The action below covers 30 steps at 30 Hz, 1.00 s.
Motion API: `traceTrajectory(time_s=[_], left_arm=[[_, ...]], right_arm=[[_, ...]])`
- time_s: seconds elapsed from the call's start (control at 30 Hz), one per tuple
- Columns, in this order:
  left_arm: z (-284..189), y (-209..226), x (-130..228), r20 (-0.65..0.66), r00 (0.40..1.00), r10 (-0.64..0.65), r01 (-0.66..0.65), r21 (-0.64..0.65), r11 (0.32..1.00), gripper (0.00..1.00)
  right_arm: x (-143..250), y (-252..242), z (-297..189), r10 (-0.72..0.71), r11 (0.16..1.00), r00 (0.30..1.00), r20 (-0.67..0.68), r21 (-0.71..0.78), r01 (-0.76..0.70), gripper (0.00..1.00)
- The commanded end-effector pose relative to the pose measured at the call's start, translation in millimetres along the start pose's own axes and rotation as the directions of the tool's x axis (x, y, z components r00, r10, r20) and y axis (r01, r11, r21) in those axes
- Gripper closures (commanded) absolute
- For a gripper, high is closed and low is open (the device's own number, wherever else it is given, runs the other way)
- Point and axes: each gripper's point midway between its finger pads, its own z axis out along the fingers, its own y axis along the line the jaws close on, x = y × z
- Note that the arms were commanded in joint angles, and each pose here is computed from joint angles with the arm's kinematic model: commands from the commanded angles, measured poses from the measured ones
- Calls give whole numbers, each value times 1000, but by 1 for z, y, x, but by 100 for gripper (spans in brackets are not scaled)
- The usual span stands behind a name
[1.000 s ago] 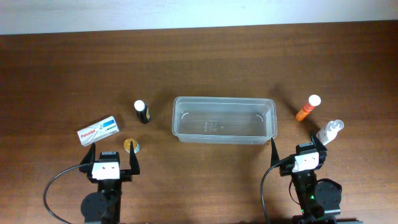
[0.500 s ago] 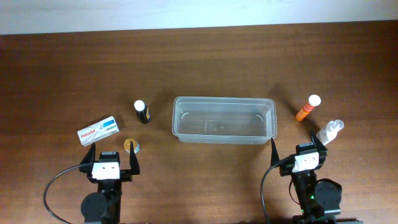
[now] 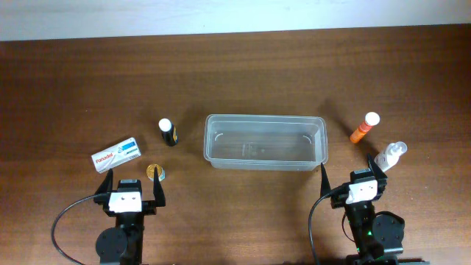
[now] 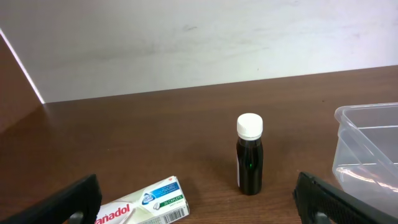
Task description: Pack container
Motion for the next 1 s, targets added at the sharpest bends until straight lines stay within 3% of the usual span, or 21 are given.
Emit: traceTrajectory(time_s=[0.0,0.27,0.53,0.8,0.97], left_arm=[[-1,-2,0,1,1000,16,-16,13,1000,1],[-1,-2,0,1,1000,15,-15,13,1000,1],[-3,0,-12,17,995,-102,102,12,995,1],[-4,6,-56,-48,994,-100,101,5,995,1],[13,13,-76,-214,972,-93,90,-23,996,1]], right_arm=[[1,4,0,4,1000,1000,0,-17,-4,2],[1,4,0,14,1000,1000,0,-17,-14,2],[2,-4,0,190,982,981,-34,26,-189,2],[-56,-27,9,232,970,969,-84,95,-224,2],[-99,-42,39,236,970,938,-254,120,-212,2]])
